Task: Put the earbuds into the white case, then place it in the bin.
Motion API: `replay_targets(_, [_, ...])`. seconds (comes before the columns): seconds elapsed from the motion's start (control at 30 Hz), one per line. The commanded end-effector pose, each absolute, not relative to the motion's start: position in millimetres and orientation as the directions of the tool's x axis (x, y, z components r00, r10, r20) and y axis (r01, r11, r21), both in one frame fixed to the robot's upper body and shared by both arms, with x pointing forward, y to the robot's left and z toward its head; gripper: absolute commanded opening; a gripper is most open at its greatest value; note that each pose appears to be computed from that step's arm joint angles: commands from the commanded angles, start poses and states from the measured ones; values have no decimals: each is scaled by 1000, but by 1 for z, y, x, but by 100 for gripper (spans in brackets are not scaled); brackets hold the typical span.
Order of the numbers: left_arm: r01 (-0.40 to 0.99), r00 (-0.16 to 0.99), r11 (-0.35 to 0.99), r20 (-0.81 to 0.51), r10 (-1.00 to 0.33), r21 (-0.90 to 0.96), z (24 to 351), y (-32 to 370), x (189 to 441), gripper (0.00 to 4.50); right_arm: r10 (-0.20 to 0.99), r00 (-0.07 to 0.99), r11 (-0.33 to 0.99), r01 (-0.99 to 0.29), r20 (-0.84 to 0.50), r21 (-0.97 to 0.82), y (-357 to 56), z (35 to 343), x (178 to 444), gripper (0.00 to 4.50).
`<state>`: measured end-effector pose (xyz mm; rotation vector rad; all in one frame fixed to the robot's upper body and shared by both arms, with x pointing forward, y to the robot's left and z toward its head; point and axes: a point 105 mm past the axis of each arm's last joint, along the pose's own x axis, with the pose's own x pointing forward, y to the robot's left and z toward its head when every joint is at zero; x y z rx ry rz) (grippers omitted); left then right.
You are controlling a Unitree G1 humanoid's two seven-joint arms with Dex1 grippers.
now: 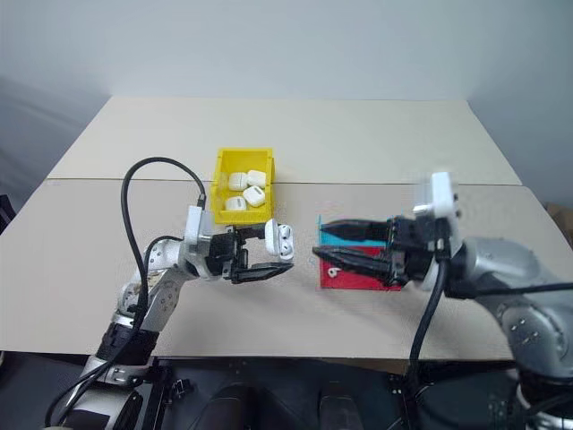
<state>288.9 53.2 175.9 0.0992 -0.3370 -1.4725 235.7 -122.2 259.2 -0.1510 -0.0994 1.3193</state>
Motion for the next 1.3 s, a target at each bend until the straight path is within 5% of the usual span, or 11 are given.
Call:
replay_targets(0.03, [941,60,106,151,-987,320,184,42,295,278,976,211,192,-954,-58,-231,-118,277,234,168])
replay_targets(0.2, [926,85,123,118,-989,358,190,29,304,278,963,196,134,-944,-186,-300,-100,287,241,7])
replay_targets(0.63, [920,77,103,83,-994,378,186,16,306,278,900,200,28,-914,-387,-405,-56,274,255,3])
replay_targets(1.3, [920,74,114,118,-990,376,190,27,298,278,778,308,1,-872,-547,-489,-79,245,270,3])
